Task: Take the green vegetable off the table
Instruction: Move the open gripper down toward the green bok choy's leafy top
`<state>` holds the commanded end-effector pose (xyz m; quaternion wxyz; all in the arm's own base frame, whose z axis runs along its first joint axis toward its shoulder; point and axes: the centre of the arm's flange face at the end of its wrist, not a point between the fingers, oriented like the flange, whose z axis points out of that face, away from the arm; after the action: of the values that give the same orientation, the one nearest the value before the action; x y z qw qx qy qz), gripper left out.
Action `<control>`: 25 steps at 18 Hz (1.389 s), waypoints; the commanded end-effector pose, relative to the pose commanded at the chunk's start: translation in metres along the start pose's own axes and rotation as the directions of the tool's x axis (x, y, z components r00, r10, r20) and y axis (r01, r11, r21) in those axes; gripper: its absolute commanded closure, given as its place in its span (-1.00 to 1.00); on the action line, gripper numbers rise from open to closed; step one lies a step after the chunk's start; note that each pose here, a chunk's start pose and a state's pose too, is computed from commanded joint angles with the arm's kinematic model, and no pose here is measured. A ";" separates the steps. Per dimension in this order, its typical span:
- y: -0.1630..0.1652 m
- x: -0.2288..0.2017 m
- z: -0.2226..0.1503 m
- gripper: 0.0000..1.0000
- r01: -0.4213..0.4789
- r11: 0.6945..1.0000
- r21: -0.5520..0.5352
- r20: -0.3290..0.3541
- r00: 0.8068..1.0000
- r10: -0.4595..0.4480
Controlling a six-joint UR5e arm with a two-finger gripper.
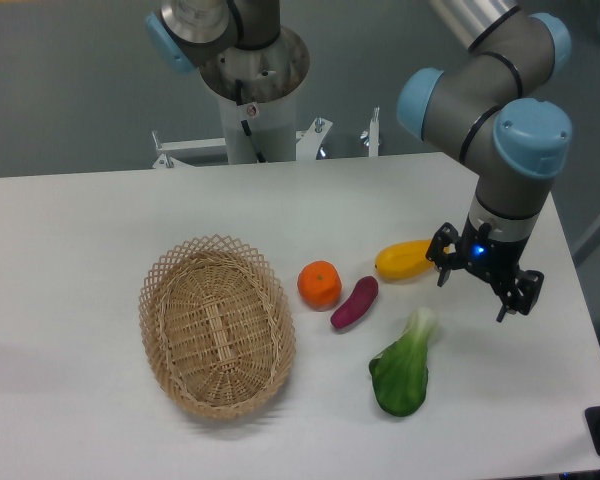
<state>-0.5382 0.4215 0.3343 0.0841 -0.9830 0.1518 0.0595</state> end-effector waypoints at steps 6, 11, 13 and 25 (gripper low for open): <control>-0.006 0.002 0.008 -1.00 -0.011 1.000 -0.012 -0.009 1.000 0.011; -0.003 0.008 0.026 -1.00 -0.007 1.000 -0.018 -0.040 0.999 0.007; -0.002 0.012 0.031 -1.00 -0.008 1.000 -0.017 -0.036 0.999 0.007; -0.004 0.053 0.090 -1.00 0.028 0.997 -0.071 -0.029 0.999 -0.030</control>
<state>-0.4954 0.4266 0.2395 0.0480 -0.9882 0.1367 0.0491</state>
